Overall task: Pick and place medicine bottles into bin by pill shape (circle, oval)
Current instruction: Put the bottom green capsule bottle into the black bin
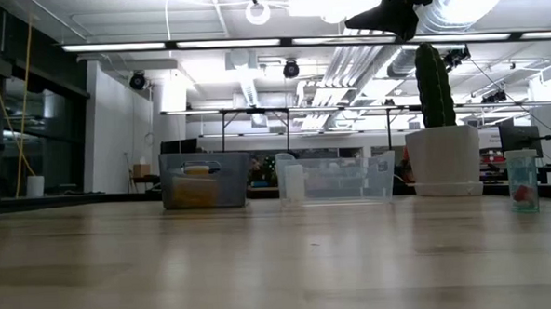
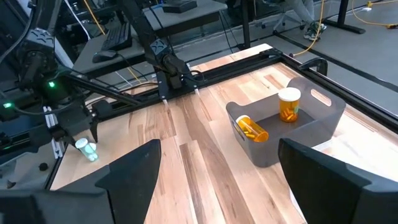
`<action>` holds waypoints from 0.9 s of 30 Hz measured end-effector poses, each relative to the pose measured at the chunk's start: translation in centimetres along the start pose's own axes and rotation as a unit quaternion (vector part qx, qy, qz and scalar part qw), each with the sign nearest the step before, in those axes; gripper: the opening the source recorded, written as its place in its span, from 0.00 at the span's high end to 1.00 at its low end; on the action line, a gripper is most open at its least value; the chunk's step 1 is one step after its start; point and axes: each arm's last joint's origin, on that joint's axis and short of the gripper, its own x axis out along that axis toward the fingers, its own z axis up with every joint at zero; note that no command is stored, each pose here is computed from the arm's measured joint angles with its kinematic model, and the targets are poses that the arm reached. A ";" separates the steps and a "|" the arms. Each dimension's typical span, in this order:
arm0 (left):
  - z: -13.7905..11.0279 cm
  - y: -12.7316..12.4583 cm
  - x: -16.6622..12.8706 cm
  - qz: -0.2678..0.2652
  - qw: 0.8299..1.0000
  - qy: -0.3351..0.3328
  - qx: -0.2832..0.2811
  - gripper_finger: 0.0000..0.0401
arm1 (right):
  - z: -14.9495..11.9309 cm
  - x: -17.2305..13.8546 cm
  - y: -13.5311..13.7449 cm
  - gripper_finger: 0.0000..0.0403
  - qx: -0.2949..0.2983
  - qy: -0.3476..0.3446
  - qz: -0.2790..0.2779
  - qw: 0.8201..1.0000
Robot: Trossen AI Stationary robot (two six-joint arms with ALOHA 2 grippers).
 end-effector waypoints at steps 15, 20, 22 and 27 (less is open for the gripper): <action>0.0 0.4 0.1 0.018 1.000 0.000 0.022 0.69 | 0.0 0.0 0.0 0.21 0.000 0.001 0.000 1.000; 0.0 0.5 -0.3 0.011 0.999 0.001 0.040 0.76 | 0.0 0.0 0.0 0.21 0.000 0.001 0.000 1.000; 0.1 0.6 -0.6 0.007 0.999 -0.008 0.049 0.78 | 0.0 0.0 0.0 0.21 0.000 0.001 0.000 1.000; 0.4 1.0 -2.5 -0.007 0.998 -0.027 0.056 0.78 | 0.0 0.0 0.0 0.21 0.000 0.001 0.000 1.000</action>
